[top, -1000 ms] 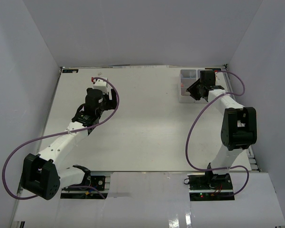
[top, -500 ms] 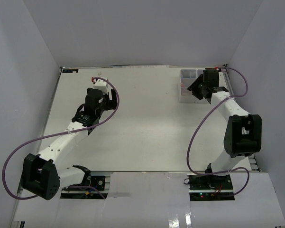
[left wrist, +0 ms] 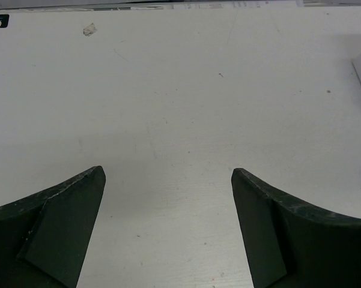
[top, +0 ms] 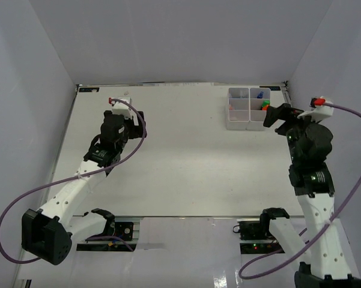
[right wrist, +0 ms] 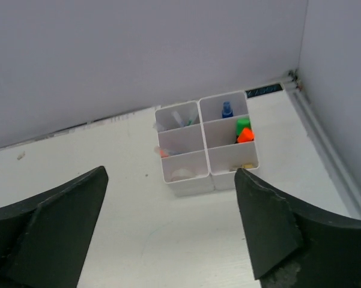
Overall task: Sort the stationery into containers
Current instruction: Reset both arms
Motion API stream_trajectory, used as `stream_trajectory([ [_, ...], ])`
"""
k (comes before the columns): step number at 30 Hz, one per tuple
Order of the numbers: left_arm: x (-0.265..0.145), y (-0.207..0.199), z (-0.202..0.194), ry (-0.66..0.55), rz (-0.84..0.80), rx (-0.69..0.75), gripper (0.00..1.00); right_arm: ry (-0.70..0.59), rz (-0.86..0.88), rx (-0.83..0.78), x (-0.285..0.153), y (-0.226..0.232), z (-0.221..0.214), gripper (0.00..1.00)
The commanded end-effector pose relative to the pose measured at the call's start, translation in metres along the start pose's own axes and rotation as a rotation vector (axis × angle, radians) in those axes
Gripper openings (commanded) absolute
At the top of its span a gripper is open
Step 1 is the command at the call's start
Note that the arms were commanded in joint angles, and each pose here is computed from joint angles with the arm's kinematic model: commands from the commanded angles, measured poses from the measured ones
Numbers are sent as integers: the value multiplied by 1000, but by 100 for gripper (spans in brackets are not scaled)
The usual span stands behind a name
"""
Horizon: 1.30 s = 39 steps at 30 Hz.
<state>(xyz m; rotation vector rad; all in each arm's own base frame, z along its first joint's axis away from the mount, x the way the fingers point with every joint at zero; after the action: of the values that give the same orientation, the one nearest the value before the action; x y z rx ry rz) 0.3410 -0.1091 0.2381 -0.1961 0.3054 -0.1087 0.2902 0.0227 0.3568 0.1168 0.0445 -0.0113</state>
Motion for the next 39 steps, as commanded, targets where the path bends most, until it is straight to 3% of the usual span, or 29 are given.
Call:
stream_trajectory([
  [1,-21,0,23,-54,-9,-40,98,-97,-48,-83,-37,-15,15,97],
  [3,-37,-4,37,-70,-33,-72,98,-157,-49,-106,-61,-17,29,100],
  [7,-71,-8,54,-110,-86,-122,98,-184,-27,-143,-90,-16,25,91],
  [11,-104,-7,61,-138,-125,-139,98,-220,-14,-152,-108,-18,13,90],
  [20,-163,20,37,-241,-131,-179,98,-263,27,-165,-129,-20,-18,90],
  [25,-158,36,9,-270,-91,-186,98,-281,65,-189,-130,-17,-37,90],
  [32,-155,40,0,-312,-87,-207,98,-290,117,-208,-125,-9,-47,90],
  [39,-142,42,-14,-276,-66,-192,98,-286,114,-206,-119,-8,-52,90],
])
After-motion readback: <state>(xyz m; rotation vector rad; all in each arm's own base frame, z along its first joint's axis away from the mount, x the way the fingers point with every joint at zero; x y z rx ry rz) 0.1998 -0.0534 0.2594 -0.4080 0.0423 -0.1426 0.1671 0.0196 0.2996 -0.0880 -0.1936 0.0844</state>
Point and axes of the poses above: each gripper's point midway between its finger pads, its own x axis out along the fingers, its own y axis along the line the jaws close on, z = x × y, the point moved 2 cm from there along -x, back along the fingers, and after that the axes turned 9 degrees about -x, right-handed, at the moved point
